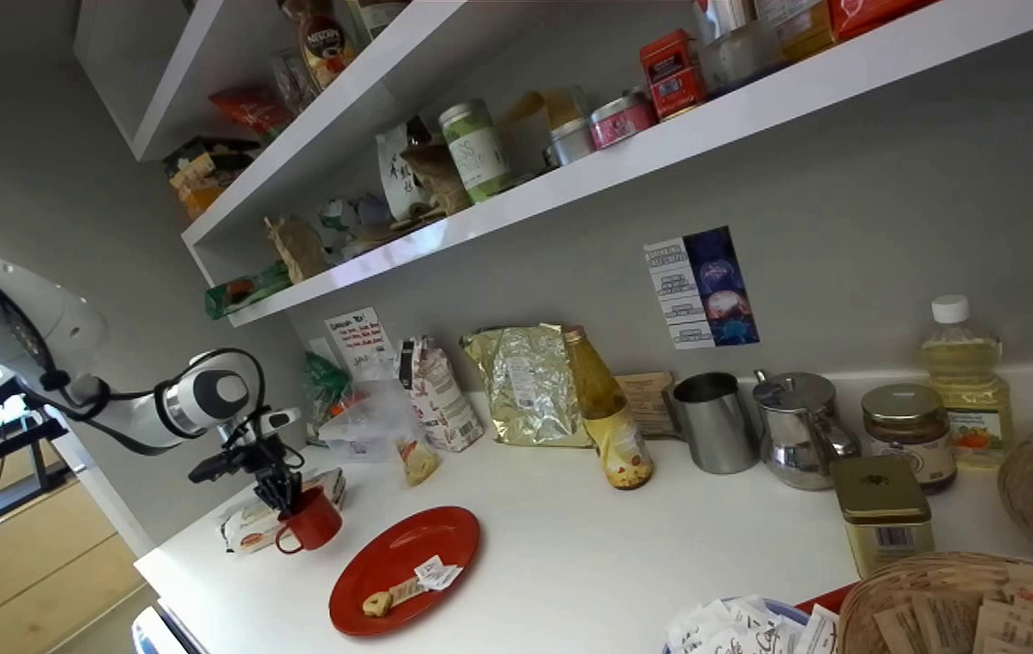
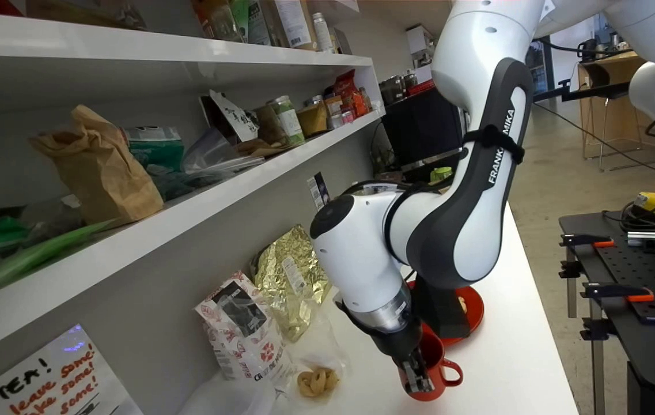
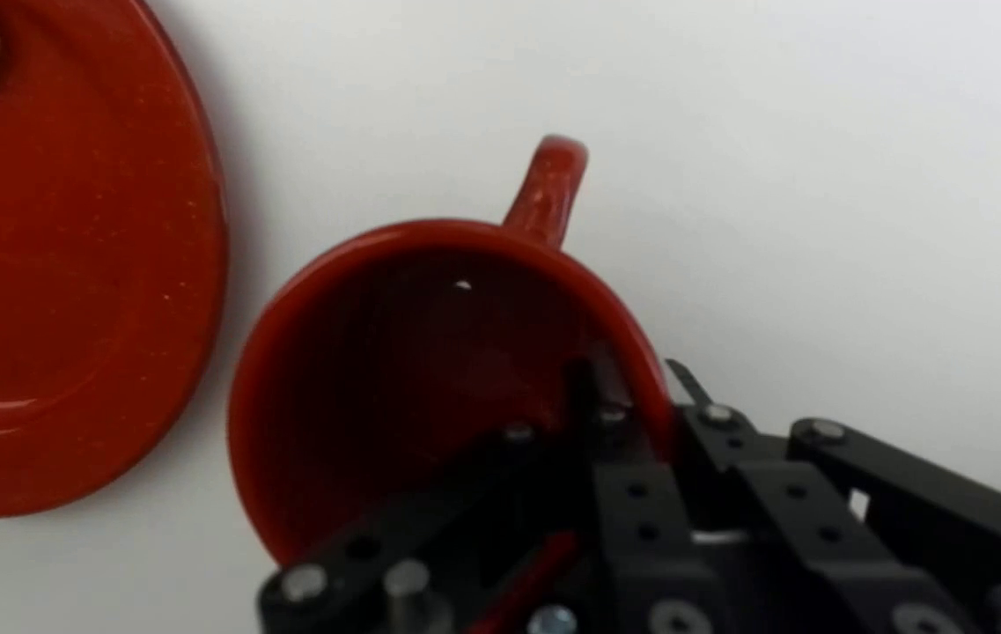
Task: Put the cup on the countertop
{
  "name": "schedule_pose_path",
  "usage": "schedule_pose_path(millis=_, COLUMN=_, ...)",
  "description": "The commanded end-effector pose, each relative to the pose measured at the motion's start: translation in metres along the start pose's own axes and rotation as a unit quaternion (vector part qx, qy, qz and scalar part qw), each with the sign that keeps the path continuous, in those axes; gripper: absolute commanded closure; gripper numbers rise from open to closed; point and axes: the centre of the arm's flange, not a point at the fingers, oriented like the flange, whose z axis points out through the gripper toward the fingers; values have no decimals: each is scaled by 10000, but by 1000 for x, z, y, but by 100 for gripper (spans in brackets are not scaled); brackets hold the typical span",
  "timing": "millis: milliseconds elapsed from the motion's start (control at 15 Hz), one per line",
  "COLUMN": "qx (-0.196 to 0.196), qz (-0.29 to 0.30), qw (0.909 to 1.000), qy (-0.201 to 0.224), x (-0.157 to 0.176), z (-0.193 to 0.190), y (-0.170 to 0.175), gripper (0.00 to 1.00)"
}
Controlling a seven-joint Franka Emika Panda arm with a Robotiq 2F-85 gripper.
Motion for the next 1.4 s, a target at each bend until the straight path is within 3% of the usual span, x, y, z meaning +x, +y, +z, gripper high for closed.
schedule_pose_path(millis=0, qx=138, qz=-265, qw=9994, qy=-199, x=20, z=16, y=-5, gripper=99)
schedule_pose_path(millis=600, qx=109, qz=-441, qw=9979, qy=-470, x=29, z=39, y=-13, gripper=99)
schedule_pose_path(millis=667, qx=58, qz=-341, qw=9987, qy=-366, x=17, z=41, y=-7, gripper=69)
schedule_pose_path(millis=733, qx=56, qz=-346, qw=9987, qy=-369, x=18, z=41, y=-8, gripper=93)
schedule_pose_path(millis=933, qx=53, qz=-347, qw=9987, qy=-376, x=17, z=42, y=-8, gripper=71)
schedule_pose_path(millis=1000, qx=53, qz=-347, qw=9987, qy=-377, x=17, z=43, y=-8, gripper=69)
schedule_pose_path(millis=1067, qx=21, qz=-356, qw=9986, qy=-386, x=16, z=40, y=-8, gripper=44)
schedule_pose_path(millis=1200, qx=-13, qz=-348, qw=9987, qy=-364, x=11, z=31, y=-8, gripper=38)
schedule_pose_path(millis=1333, qx=-19, qz=-348, qw=9990, qy=-266, x=7, z=15, y=-6, gripper=24)
